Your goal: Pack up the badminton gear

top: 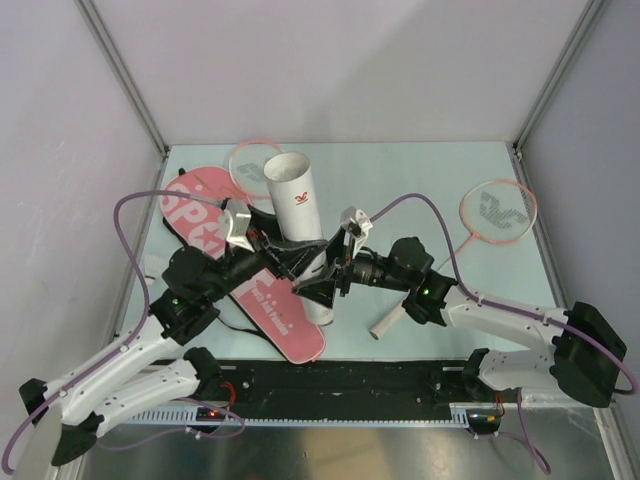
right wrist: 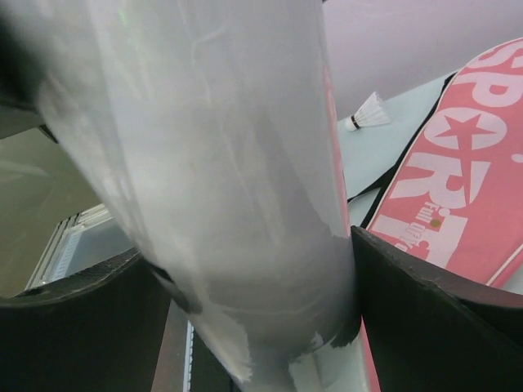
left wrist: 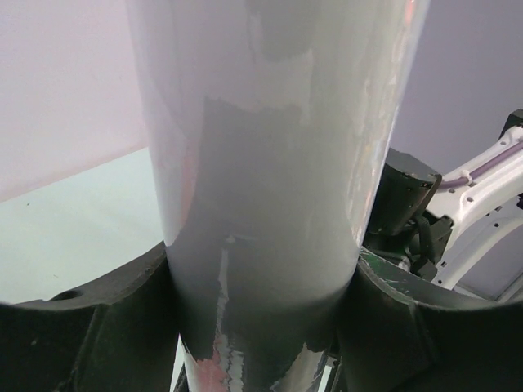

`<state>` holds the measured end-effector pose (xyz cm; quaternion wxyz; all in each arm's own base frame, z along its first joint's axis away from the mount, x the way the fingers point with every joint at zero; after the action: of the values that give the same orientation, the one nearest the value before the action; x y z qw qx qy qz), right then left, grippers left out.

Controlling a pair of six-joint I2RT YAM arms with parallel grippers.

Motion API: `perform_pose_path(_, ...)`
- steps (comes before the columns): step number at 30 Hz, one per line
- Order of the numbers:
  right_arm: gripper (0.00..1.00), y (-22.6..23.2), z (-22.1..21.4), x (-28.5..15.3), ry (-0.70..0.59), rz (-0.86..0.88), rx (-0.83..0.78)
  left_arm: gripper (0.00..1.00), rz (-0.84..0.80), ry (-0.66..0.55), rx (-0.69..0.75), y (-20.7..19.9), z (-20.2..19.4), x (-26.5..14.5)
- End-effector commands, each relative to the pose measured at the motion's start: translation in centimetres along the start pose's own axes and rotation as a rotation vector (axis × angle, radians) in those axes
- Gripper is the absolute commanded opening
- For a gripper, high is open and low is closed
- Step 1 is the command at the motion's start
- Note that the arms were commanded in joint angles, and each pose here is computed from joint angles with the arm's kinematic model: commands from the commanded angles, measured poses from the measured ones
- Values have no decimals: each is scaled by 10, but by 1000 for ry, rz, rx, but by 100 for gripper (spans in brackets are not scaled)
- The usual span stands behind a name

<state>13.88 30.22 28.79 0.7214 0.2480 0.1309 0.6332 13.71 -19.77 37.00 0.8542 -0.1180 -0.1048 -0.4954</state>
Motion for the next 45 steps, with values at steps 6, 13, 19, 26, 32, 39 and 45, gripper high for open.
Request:
perform_pose_path(6, 64, 17, 18, 5, -87, 105, -83, 65, 30, -169, 8, -2, 20, -17)
perform_pose_path(13, 43, 19, 21, -3, -103, 96, -87, 98, 104, -197, 60, 4, 15, -36)
perform_pose_path(19, 43, 17, 29, -17, -138, 43, -57, 100, 222, -124, 146, 16, 18, -48)
perform_pose_path(26, 44, -4, 44, -54, -204, -146, -52, 100, 612, 250, 281, 56, 7, -67)
perform_pose_path(32, 44, -6, 49, -84, -241, -235, -91, 98, 914, 478, 341, 105, 2, -84)
perform_pose_path(39, 44, 1, 47, -101, -221, -268, -140, 98, 1419, 432, 131, 168, 3, -126)
perform_pose_path(45, 45, 7, 46, -109, -214, -271, -160, 93, 1719, 356, -138, 203, -19, -150)
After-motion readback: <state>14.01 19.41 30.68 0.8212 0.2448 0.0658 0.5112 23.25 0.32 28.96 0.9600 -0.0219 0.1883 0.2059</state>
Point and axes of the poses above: each gripper's point midway between its finger pads, its own x axis out along the fingers, its own y axis along the line the jaws close on, z = x × y, the point moved 8 cm from there along -x, back along the fingers, and after that the axes turned 9 degrees about x, right-handed, at the moved point
